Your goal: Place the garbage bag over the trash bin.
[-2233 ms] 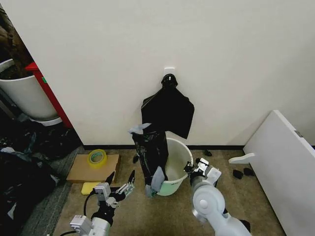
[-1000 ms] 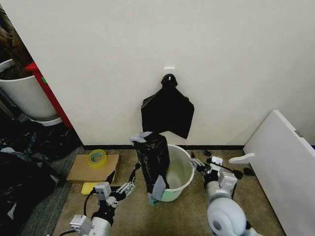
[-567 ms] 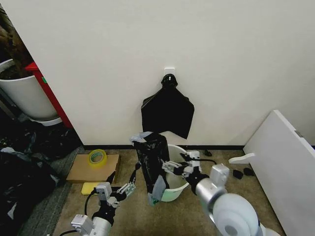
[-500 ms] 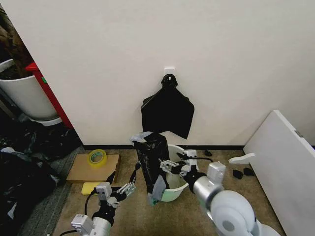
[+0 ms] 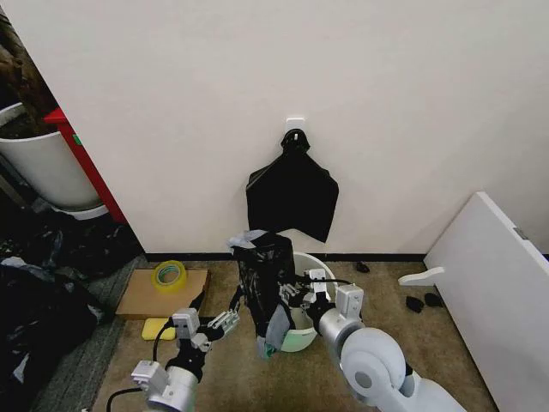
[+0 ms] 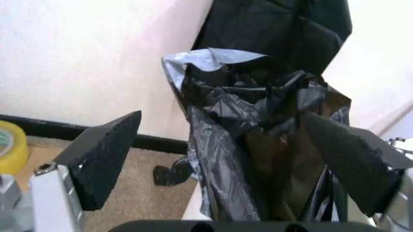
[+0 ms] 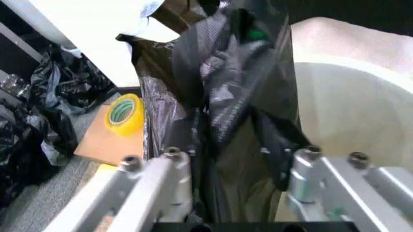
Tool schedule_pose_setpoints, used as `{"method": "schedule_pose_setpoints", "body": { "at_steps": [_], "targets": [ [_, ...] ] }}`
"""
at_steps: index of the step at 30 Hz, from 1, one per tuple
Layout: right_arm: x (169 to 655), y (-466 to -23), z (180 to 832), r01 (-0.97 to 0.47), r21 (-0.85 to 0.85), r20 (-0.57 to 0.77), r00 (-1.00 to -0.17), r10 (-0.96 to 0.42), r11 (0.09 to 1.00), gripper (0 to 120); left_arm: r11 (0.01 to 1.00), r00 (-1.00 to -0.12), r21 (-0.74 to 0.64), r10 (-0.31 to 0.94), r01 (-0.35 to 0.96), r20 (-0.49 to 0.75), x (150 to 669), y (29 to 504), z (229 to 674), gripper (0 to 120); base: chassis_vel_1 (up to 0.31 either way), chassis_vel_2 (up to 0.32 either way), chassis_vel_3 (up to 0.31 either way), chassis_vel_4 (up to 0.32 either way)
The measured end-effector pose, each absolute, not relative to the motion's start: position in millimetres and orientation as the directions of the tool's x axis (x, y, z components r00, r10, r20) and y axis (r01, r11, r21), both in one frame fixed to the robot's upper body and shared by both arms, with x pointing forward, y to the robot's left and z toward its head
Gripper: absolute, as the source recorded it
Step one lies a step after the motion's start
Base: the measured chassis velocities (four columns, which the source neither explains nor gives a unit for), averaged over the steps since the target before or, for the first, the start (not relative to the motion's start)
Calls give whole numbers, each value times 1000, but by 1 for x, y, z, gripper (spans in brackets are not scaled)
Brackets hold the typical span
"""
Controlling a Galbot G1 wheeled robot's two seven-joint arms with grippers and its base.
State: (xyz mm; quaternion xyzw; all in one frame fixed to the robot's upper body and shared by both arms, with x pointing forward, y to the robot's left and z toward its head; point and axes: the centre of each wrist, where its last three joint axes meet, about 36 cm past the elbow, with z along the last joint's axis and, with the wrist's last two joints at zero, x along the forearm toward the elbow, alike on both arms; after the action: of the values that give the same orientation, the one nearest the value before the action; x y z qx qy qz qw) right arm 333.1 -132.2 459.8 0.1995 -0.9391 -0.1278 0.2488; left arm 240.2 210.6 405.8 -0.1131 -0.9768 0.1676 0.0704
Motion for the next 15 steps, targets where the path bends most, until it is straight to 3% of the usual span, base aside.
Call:
{"method": "schedule_pose_setpoints", "body": {
  "at_steps": [7,15],
  "targets": [
    [329,-134,461,-302,346,413,-801,-433,888,0,906,-942,-336,313,257,124,259,207,417,98,0,0,0,0],
    [326,-135,463,-302,344,411,-803,-432,889,0,847,-897,-463,391,262,208,273,180,422,96,0,0,0,0]
  ]
}}
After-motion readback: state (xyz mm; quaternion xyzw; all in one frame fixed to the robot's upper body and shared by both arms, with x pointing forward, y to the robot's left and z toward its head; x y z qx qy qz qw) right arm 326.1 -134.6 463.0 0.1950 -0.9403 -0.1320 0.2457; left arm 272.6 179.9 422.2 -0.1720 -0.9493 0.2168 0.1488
